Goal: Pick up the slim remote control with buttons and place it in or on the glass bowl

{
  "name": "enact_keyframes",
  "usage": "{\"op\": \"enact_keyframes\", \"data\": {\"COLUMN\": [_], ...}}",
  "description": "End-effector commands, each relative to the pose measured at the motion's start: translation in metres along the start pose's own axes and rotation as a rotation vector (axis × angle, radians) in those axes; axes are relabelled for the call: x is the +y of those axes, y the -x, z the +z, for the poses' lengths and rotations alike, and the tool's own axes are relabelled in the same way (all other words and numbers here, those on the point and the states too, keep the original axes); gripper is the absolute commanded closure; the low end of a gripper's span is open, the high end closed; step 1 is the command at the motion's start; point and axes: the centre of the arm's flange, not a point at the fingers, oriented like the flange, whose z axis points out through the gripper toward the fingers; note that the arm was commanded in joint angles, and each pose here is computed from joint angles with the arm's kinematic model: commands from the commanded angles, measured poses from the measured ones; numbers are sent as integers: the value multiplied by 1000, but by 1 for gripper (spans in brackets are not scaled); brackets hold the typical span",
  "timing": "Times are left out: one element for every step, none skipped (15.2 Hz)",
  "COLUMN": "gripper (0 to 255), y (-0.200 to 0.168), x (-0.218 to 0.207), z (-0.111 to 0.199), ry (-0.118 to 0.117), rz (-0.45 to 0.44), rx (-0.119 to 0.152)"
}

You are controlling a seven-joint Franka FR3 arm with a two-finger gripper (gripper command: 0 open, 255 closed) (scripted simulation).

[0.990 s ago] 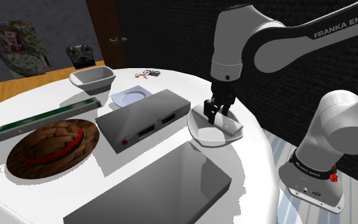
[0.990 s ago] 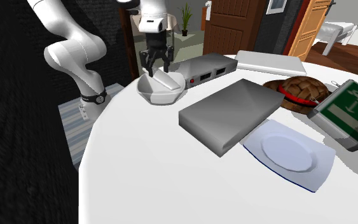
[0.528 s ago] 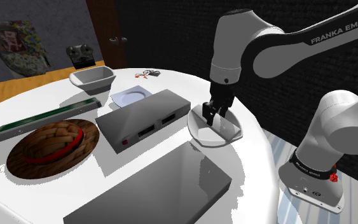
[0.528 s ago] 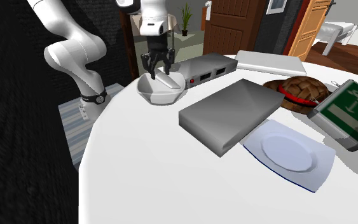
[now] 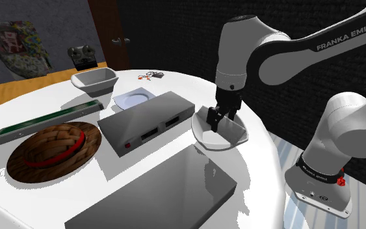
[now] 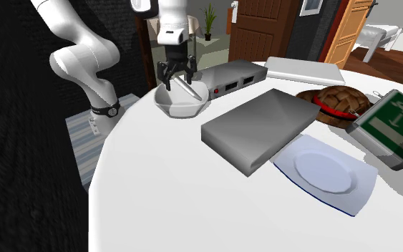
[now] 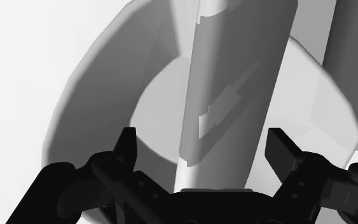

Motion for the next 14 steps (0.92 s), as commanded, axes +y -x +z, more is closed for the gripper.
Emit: {"op": "enact_keyframes", "data": {"gripper": [0, 0, 0, 0, 0, 0, 0, 0, 0, 0, 0, 0, 0, 0], "y": [1, -3, -3, -3, -3, -3, -3, -3, -3, -3, -3, -3, -3, -3], "x": [0, 2, 2, 2, 2, 2, 2, 2, 2, 2, 2, 2, 2, 2], "z": [1, 0, -13, -26, -39, -50, -50, -50, -50, -50, -50, -50, -50, -50], "ry": [2, 2, 2, 2, 2, 2, 2, 2, 2, 2, 2, 2, 2, 2], "rz": [0, 0, 0, 0, 0, 0, 0, 0, 0, 0, 0, 0, 0, 0], "rx": [-3, -3, -3, -3, -3, -3, -3, -3, -3, -3, -3, -3, -3, -3]}}
